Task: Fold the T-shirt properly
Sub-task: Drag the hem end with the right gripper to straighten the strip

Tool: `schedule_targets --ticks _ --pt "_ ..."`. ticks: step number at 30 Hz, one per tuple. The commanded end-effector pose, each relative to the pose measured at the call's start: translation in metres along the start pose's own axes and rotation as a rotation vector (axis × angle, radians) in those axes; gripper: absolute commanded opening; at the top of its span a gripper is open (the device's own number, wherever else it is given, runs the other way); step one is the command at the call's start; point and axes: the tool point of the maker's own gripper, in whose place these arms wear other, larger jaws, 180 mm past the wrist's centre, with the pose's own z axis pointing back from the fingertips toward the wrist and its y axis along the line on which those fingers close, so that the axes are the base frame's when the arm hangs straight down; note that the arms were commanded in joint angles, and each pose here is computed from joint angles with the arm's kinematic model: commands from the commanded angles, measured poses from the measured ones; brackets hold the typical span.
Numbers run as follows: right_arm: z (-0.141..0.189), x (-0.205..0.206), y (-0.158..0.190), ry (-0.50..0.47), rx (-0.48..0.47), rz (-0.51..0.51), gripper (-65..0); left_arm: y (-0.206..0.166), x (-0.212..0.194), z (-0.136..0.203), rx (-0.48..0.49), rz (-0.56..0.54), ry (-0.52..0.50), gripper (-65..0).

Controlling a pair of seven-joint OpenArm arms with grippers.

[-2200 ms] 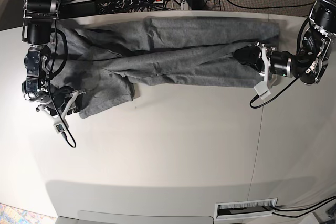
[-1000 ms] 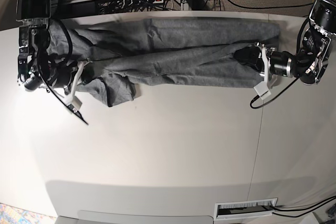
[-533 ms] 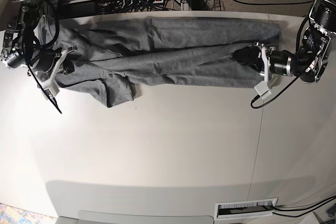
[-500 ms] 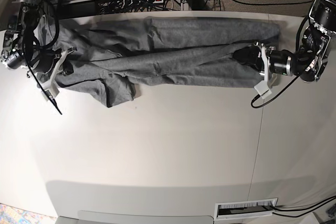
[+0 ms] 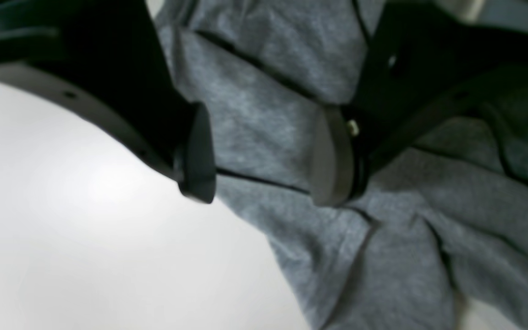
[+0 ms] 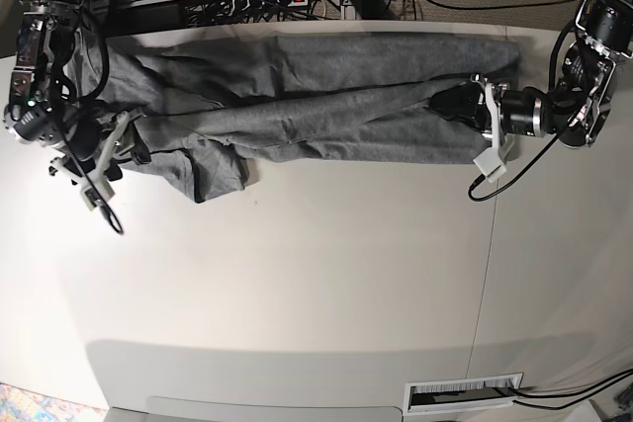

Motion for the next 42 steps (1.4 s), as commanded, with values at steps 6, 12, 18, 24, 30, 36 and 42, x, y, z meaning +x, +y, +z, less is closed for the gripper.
schedule_targets --ticks 6,12,18,24,30,36,42 --pt "-0.021 0.039 0.008 -0.046 -0.015 0.168 -31.0 0.013 -0.023 0.006 0.063 -0.011 0.115 -62.5" --pt "-0.054 0.052 0.009 -0.048 -0.003 0.145 -31.0 0.013 -0.023 0.006 0.063 -0.011 0.114 -62.5" --pt "-0.069 0.051 0.007 -0.039 0.017 0.084 -31.0 0.013 -0.023 0.006 0.063 -0.011 0.115 -62.5" --pt "-0.076 0.031 0.004 0.025 0.022 0.055 -31.1 0.013 -0.022 0.006 0.063 -0.012 0.114 -62.5" --pt "-0.082 0.013 0.002 0.083 0.033 0.021 -40.9 0.013 -0.023 0.006 0.063 -0.011 0.114 -62.5" --pt "-0.081 0.013 0.003 0.086 0.036 0.018 -65.0 0.013 -0.023 0.006 0.063 -0.011 0.114 -62.5" --pt "-0.072 0.031 0.004 0.052 0.017 0.064 -65.0 0.013 -0.023 0.006 0.063 -0.011 0.115 -62.5"
